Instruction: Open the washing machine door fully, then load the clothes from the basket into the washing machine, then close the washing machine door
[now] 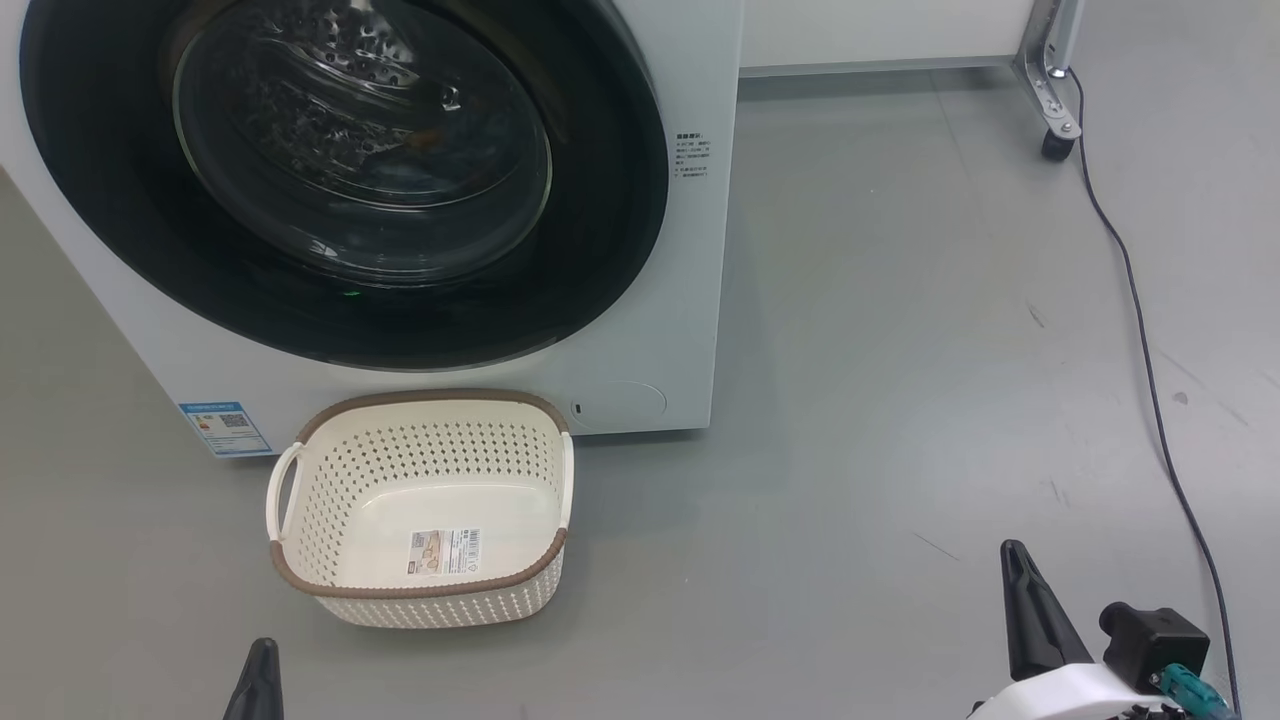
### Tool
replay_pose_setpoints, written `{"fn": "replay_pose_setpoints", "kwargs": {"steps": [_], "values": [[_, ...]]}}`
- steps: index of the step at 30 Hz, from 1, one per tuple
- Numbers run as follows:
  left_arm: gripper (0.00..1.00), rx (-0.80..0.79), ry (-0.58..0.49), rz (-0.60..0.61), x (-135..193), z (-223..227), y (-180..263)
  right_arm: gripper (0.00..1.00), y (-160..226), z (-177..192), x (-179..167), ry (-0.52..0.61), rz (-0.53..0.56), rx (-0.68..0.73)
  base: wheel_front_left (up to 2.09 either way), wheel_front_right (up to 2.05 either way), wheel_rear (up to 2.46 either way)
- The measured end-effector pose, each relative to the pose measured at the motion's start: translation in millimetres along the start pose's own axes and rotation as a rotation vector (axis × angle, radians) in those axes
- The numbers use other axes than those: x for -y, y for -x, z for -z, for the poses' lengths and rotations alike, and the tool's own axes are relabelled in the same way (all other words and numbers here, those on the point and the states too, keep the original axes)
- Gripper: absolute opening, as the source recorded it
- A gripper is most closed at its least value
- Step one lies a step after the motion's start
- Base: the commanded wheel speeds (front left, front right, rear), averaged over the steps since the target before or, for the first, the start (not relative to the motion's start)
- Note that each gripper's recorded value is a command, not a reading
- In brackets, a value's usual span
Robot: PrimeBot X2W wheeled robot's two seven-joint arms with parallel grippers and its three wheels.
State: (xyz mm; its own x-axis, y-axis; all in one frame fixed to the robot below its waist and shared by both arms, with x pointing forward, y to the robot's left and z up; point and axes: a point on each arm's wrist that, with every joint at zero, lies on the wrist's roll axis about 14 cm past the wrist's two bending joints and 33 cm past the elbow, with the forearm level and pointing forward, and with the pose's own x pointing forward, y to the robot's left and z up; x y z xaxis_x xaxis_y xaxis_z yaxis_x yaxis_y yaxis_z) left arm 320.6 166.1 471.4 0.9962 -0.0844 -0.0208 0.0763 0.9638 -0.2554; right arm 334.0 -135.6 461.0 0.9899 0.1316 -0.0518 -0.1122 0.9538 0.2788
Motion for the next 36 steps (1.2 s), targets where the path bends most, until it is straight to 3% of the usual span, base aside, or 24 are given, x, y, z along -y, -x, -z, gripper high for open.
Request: {"fn": "replay_pose_setpoints", "kwargs": {"steps": [36], "values": [[0.00, -0.019, 0.460, -0.098, -13.7, 2.4, -8.9, 0.00, -4.6, -4.9, 29.0, -0.458, 0.132, 0.001, 0.00, 0.00, 0.00]]}}
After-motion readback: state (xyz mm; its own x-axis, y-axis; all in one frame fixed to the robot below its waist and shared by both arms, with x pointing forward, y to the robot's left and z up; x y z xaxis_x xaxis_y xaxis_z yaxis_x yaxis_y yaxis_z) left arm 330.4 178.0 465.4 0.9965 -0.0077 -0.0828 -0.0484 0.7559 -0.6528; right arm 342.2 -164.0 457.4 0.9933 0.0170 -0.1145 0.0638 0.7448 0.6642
